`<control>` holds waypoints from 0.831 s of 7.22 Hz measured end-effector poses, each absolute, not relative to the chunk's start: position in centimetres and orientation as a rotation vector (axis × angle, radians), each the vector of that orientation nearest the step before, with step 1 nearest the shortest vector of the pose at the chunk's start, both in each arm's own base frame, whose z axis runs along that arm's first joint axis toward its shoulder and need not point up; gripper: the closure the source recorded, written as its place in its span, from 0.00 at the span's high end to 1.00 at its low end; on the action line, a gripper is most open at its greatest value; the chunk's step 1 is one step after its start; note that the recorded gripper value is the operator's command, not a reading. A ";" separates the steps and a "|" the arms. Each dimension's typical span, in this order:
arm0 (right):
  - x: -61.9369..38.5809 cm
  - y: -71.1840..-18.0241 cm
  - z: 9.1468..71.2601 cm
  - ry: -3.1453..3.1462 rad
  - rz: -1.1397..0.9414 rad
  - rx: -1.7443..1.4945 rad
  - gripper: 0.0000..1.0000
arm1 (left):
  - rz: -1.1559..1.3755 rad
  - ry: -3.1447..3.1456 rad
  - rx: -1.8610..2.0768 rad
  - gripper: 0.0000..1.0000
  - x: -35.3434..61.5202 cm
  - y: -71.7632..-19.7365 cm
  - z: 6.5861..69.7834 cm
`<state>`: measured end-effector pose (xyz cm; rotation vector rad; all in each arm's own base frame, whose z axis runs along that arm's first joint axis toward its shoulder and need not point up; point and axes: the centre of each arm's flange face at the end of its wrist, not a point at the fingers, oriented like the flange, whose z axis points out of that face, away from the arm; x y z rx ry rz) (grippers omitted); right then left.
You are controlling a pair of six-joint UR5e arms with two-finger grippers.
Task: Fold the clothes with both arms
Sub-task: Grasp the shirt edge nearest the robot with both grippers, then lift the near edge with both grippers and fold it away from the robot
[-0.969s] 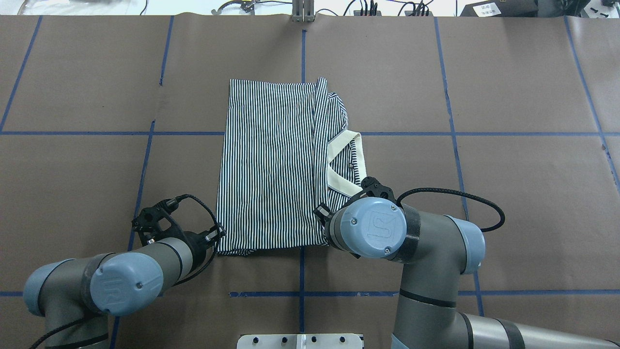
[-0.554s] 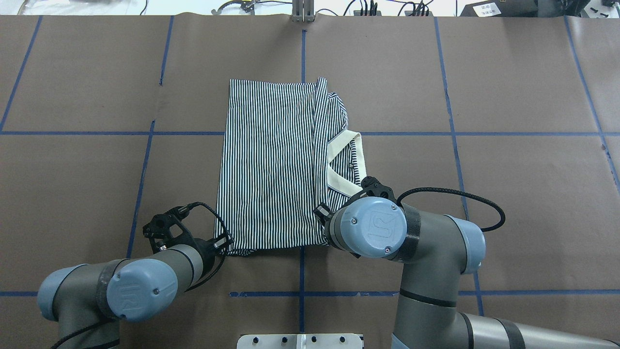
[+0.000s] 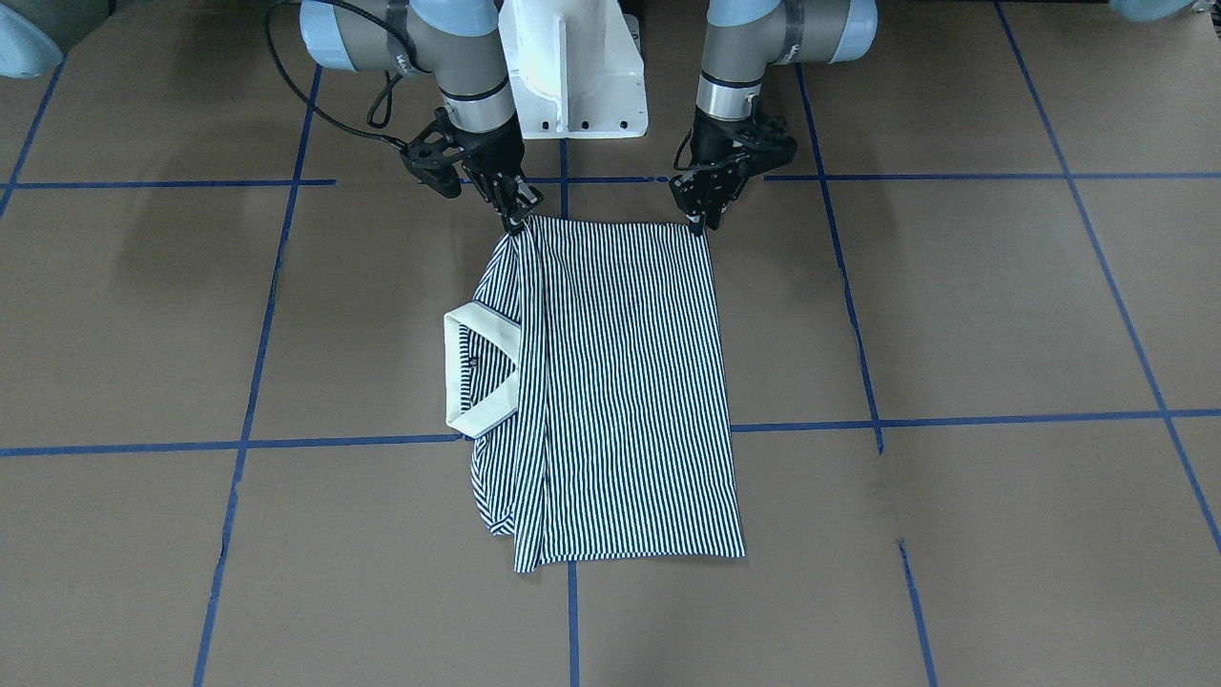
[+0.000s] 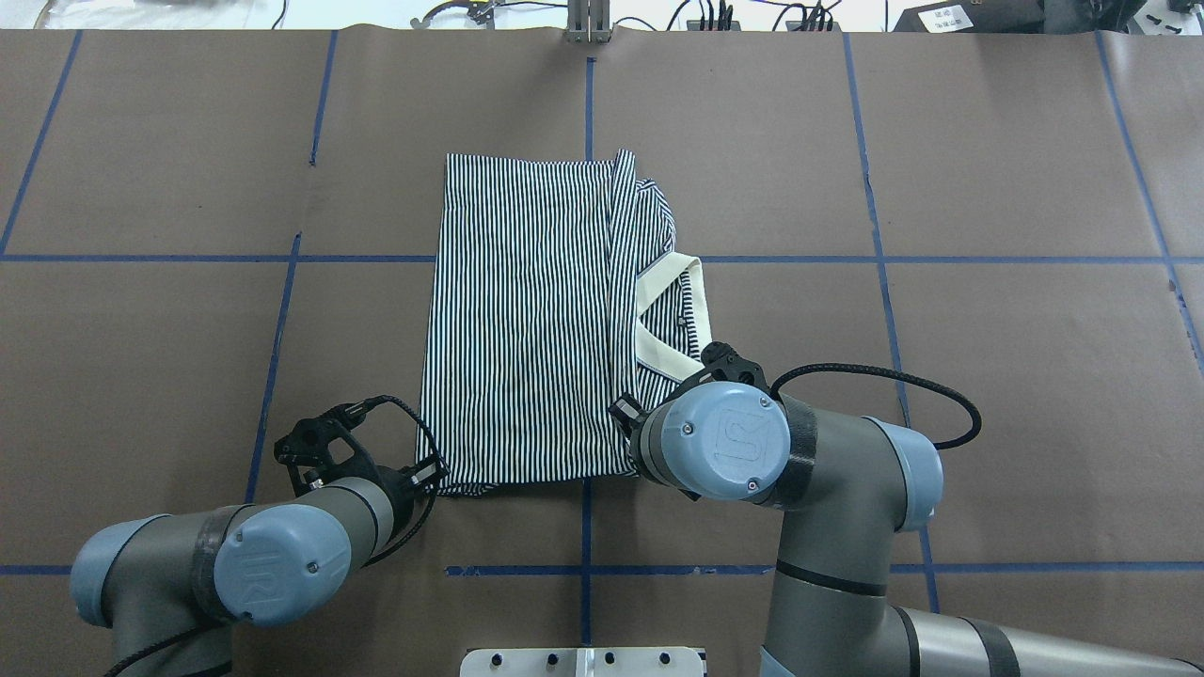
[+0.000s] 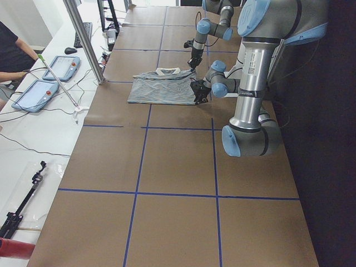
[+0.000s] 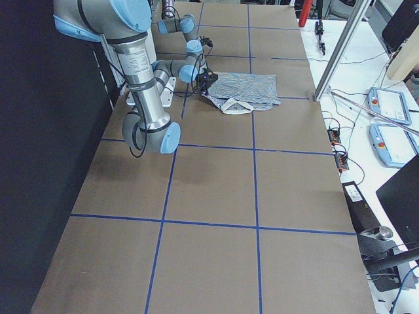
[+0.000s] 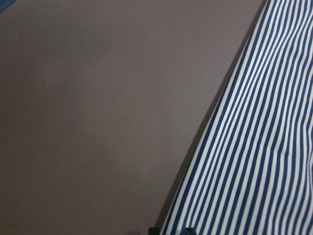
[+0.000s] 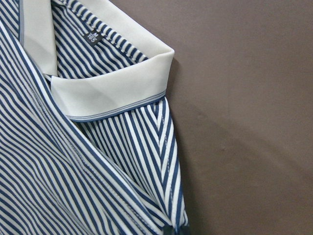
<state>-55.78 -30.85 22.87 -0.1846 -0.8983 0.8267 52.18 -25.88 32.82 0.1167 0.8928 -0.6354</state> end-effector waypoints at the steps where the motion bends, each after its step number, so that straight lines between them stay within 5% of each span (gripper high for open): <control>1: -55.7 -30.8 22.8 -0.900 0.826 -0.185 0.00 | -0.634 0.885 0.118 0.39 52.2 -25.8 32.9; 2: -55.7 -30.8 22.7 -0.901 0.826 -0.185 0.00 | -0.629 0.879 0.116 0.37 52.4 -25.6 33.0; 3: -55.6 -30.8 22.7 -0.903 0.827 -0.186 0.00 | -0.622 0.874 0.114 0.11 52.7 -25.3 33.2; 4: -55.6 -30.8 22.7 -0.903 0.827 -0.186 0.00 | -0.618 0.877 0.110 0.00 53.0 -25.1 33.0; 6: -55.6 -30.8 22.7 -0.902 0.828 -0.185 0.00 | -0.617 0.892 0.104 0.00 53.3 -25.0 32.2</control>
